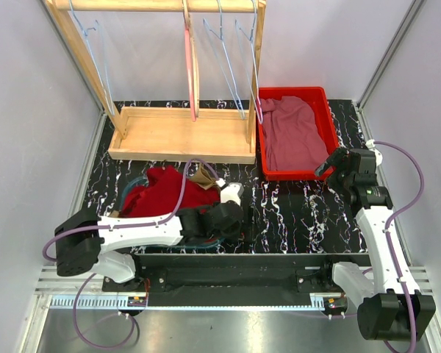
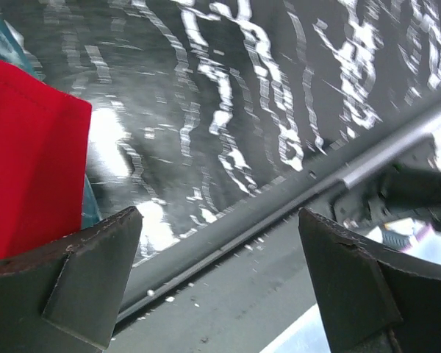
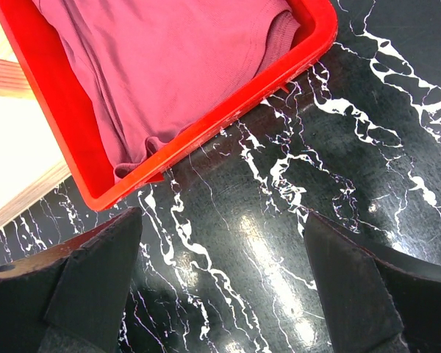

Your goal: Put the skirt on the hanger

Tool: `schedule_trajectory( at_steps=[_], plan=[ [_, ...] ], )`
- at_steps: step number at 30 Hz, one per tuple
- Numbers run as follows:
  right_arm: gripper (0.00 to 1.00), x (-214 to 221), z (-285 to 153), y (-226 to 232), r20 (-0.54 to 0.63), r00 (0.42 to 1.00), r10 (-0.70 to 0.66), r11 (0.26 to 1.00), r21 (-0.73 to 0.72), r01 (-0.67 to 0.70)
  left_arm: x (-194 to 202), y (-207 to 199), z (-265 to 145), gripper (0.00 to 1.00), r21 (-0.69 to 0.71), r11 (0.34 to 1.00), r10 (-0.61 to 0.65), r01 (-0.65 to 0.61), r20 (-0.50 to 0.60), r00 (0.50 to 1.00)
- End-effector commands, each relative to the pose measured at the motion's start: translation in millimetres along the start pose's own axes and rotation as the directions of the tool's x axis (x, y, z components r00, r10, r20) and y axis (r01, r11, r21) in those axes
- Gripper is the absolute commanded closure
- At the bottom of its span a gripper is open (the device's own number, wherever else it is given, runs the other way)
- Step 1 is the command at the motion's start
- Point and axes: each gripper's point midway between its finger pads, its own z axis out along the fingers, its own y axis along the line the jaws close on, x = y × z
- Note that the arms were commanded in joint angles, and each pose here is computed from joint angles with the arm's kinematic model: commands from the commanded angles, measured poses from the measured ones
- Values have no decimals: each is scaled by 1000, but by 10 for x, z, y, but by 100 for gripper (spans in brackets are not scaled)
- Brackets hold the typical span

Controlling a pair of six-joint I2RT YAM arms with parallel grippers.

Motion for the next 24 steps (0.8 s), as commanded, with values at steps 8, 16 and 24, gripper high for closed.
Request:
schedule_trajectory(
  at_steps=[8, 16, 24],
  plan=[
    [2, -94, 12, -25, 54, 999, 1, 1000, 11, -2, 172, 1604, -83, 3, -491, 870, -57, 40, -19, 998],
    [2, -65, 48, -24, 39, 999, 5, 1000, 12, -5, -38, 2145, -338, 2, -578, 805, -117, 136, 70, 991],
    [2, -63, 62, -23, 37, 999, 8, 1000, 14, -8, -557, 1802, -523, 2, -448, 891, -15, 76, 139, 990]
  ],
)
